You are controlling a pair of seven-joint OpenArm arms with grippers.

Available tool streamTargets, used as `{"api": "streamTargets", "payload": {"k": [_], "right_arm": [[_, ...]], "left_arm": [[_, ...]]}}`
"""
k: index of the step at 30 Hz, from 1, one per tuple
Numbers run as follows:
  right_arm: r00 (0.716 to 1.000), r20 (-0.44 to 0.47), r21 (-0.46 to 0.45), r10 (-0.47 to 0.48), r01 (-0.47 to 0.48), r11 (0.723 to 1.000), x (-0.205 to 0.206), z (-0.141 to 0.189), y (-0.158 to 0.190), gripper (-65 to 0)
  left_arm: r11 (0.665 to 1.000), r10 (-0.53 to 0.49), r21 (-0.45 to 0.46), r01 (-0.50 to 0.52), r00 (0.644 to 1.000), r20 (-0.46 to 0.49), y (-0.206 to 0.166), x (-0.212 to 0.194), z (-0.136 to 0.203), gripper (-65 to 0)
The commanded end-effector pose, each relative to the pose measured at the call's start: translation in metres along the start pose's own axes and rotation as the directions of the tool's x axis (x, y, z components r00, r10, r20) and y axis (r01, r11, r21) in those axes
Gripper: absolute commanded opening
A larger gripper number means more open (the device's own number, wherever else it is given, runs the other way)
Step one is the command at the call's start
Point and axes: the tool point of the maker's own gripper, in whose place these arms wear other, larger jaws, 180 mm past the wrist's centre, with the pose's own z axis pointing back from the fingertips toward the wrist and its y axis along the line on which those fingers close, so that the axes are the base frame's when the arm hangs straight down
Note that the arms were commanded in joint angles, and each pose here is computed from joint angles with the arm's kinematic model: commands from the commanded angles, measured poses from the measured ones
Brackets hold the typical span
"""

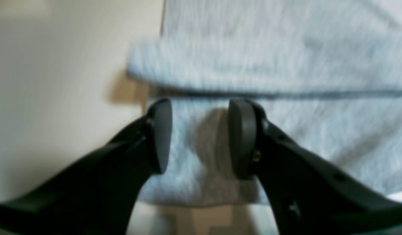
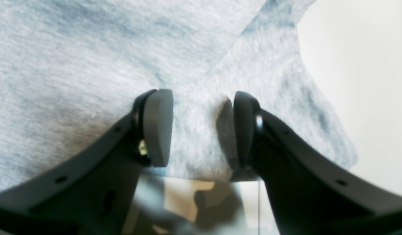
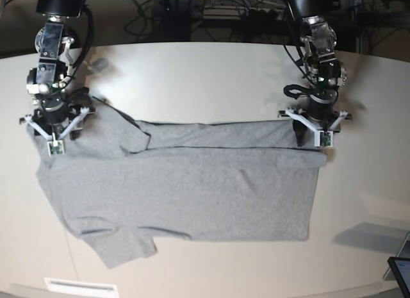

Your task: Fold the T-shirt properly

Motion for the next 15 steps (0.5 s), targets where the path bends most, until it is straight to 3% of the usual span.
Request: {"api": "streamTargets", "payload": {"k": [1, 15], "right_arm": [[1.0, -0.013, -0.01, 0.015, -0.015, 1.0, -0.001, 0.001, -0.005, -36.4], [0.999, -0.045, -0.012, 0.029, -0.03, 0.999, -0.019, 0.008, -0.006, -36.4]], "left_arm": [[1.0, -0.012, 0.009, 0.012, 1.0, 0.007, 0.004, 0.004, -0.002, -37.8], [0.997, -0.076, 0.005, 0.077, 0.992, -0.098, 0.017, -0.044, 0.029, -37.8]]}}
